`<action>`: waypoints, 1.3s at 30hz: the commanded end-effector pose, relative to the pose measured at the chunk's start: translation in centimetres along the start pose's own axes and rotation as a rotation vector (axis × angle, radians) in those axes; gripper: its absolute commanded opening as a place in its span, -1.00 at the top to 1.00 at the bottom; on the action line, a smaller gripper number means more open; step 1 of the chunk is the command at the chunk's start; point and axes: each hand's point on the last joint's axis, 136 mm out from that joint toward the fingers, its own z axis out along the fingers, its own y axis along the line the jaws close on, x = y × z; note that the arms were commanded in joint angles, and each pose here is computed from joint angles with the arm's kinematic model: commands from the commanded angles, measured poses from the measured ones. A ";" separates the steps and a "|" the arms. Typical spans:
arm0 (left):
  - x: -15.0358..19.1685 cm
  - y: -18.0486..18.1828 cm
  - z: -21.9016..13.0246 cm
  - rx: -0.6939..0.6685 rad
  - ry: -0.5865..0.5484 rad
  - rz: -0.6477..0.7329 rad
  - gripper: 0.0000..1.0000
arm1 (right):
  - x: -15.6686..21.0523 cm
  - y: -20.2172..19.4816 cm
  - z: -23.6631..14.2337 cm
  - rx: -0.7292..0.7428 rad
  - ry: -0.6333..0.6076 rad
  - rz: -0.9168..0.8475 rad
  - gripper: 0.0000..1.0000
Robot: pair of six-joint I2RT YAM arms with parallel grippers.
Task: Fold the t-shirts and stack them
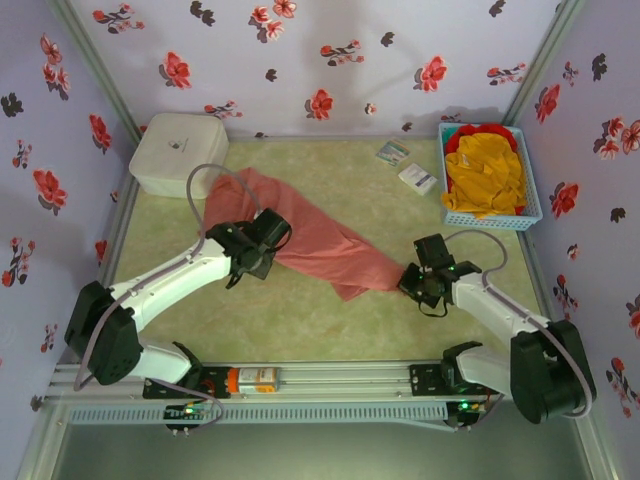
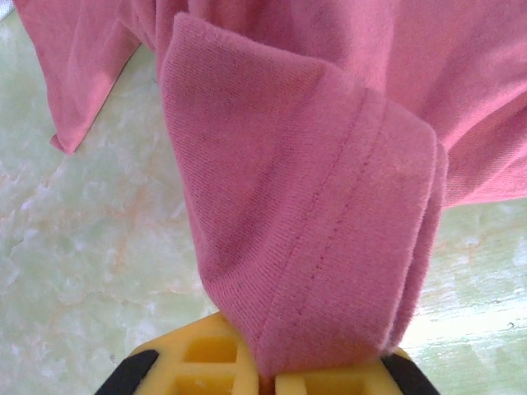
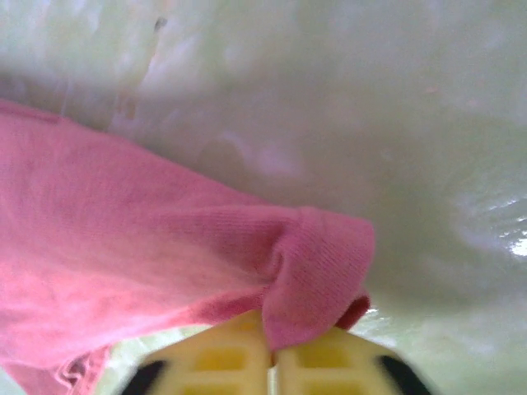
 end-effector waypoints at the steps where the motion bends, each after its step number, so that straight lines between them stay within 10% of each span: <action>1: 0.7 0.4 0.4 -0.025 0.014 -0.011 0.66 | -1.4 -0.9 -1.7 0.052 -0.062 0.005 1.00; 15: 2.3 -0.3 3.5 0.056 0.109 -0.051 0.54 | -3.9 -2.6 -3.3 0.086 -0.084 0.030 1.00; 28: 8.0 -3.2 6.1 0.156 0.253 -0.259 -0.13 | -4.5 -2.5 -3.3 0.092 -0.088 0.019 1.00; 39: 6.3 -3.3 8.1 0.191 0.184 -0.389 0.03 | -4.4 -2.7 -3.2 0.086 -0.090 0.021 1.00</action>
